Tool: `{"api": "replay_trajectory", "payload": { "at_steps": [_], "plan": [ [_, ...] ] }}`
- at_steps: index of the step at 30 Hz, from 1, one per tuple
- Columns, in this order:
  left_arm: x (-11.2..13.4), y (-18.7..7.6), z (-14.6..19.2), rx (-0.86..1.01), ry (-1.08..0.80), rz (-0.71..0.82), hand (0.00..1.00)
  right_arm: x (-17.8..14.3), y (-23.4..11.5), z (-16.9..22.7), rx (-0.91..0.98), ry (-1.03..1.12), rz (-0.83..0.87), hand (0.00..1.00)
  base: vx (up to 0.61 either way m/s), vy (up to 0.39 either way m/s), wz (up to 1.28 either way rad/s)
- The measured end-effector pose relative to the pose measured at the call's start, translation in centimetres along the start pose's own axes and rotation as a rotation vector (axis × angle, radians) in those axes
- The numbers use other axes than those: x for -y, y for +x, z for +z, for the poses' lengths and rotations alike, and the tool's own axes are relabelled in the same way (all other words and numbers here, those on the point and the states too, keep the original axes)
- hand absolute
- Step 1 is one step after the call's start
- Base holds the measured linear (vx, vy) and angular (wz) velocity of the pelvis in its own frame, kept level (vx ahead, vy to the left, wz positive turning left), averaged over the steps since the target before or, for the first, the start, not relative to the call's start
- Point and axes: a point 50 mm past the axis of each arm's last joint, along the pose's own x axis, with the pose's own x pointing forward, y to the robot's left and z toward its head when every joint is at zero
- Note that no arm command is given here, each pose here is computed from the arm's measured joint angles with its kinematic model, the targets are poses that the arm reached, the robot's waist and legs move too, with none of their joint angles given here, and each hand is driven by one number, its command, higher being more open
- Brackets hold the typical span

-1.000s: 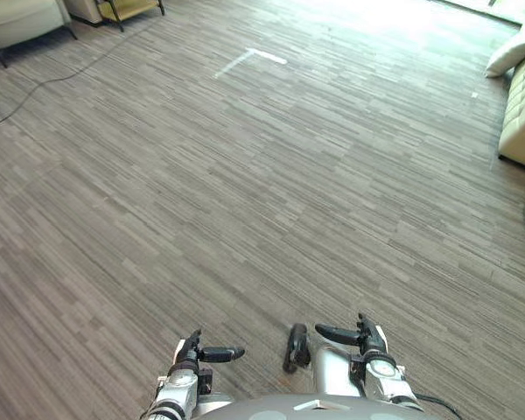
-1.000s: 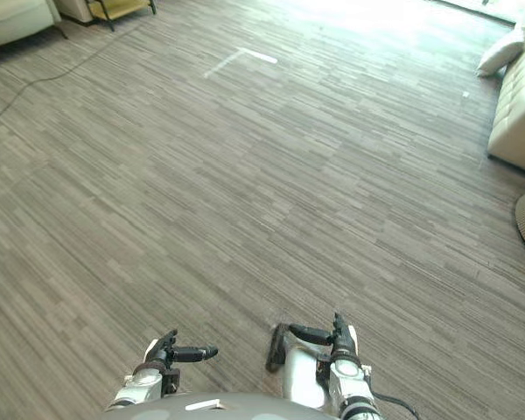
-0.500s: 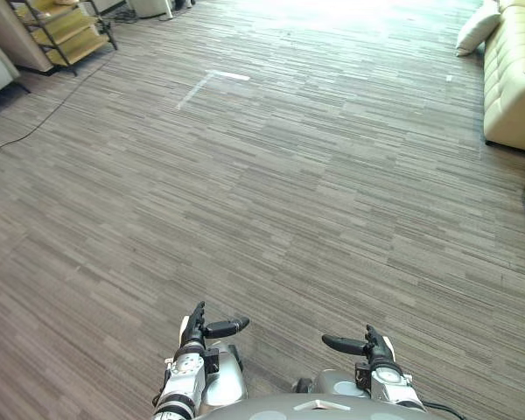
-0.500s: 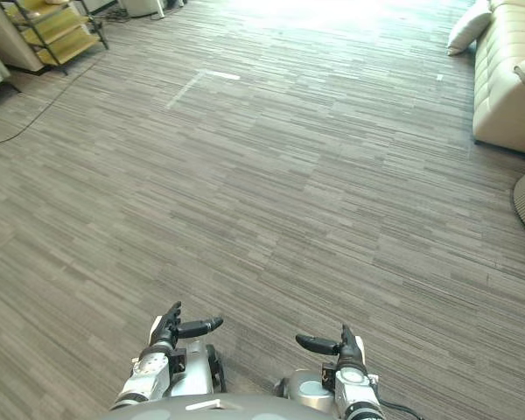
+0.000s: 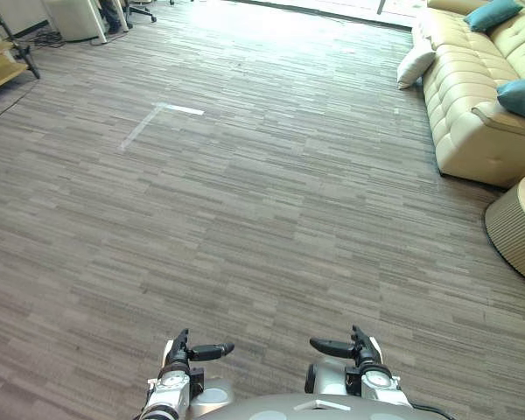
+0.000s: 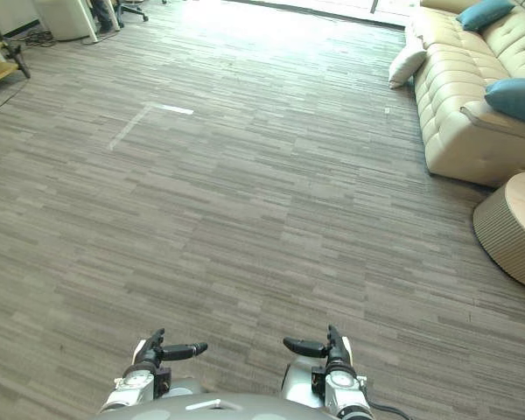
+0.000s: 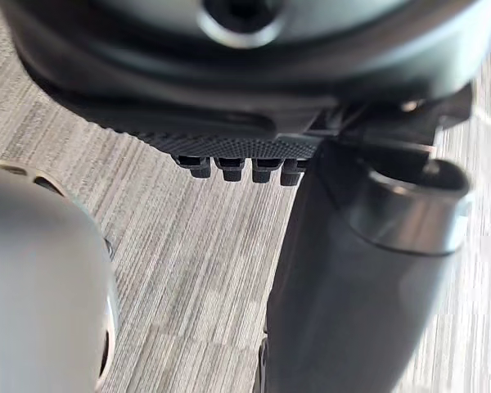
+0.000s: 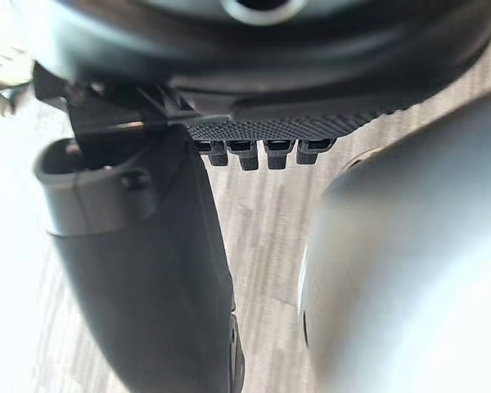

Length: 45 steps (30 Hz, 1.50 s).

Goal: Pick up cushions and gather them together orderly.

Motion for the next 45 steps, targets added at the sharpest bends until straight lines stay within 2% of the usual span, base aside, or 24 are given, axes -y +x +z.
{"api": "replay_trajectory", "payload": {
  "at_steps": [4, 7, 10, 19, 21, 24, 26, 32, 37, 39, 42, 45],
  "plan": [
    [1.3, -0.1, -0.1, -0.006, 0.019, -0.054, 1.00, 1.3, 0.6, 1.5, 0.028, 0.021, -0.030, 1.00, 0.67, -0.241, 0.00],
    [1.6, -0.2, -0.4, -0.012, 0.029, -0.055, 1.00, 2.1, 0.6, 1.1, 0.007, 0.059, -0.060, 1.00, 0.52, -0.230, 0.01],
    [1.3, -0.2, 0.2, 0.021, -0.060, -0.034, 1.00, 2.5, 0.5, 0.8, -0.008, 0.058, -0.071, 1.00, 0.52, -0.159, -0.10],
    [-0.1, -0.3, 2.2, 0.119, -0.224, 0.036, 1.00, 1.2, -0.1, -1.3, -0.078, 0.032, -0.045, 1.00, 0.45, 0.108, -0.44],
    [-0.1, -0.3, 2.3, 0.128, -0.234, 0.038, 1.00, 1.1, -0.2, -2.2, -0.106, -0.001, -0.037, 1.00, 0.64, 0.319, -0.74],
    [-1.5, -0.1, 2.5, 0.137, -0.207, 0.068, 1.00, -1.1, -0.8, -3.2, -0.141, 0.010, 0.018, 1.00, 0.76, 0.340, -0.28],
    [-1.9, 0.0, 2.2, 0.116, -0.184, 0.075, 1.00, -1.3, -0.8, -3.4, -0.149, 0.017, 0.023, 1.00, 0.68, 0.263, 0.17],
    [-1.1, -0.1, 0.0, 0.010, -0.123, 0.049, 1.00, -0.2, -0.4, -1.3, -0.039, 0.015, 0.005, 1.00, 0.61, 0.078, 0.02],
    [-0.5, -0.2, -1.0, -0.032, -0.041, 0.012, 1.00, 0.8, 0.1, 0.5, 0.018, 0.049, -0.021, 1.00, 0.65, -0.212, 0.17],
    [1.1, -0.2, -0.6, -0.018, -0.039, -0.042, 1.00, 2.0, 0.5, 1.3, 0.036, 0.036, -0.049, 1.00, 0.64, -0.168, 0.06],
    [1.8, -0.3, -0.2, -0.002, -0.046, -0.053, 1.00, 2.9, 0.3, 0.1, -0.024, 0.073, -0.087, 1.00, 0.61, -0.214, 0.13],
    [1.1, -0.4, -0.2, 0.006, -0.130, -0.013, 1.00, 2.9, 0.2, -0.1, -0.029, 0.065, -0.086, 1.00, 0.50, -0.128, -0.30]
  ]
}}
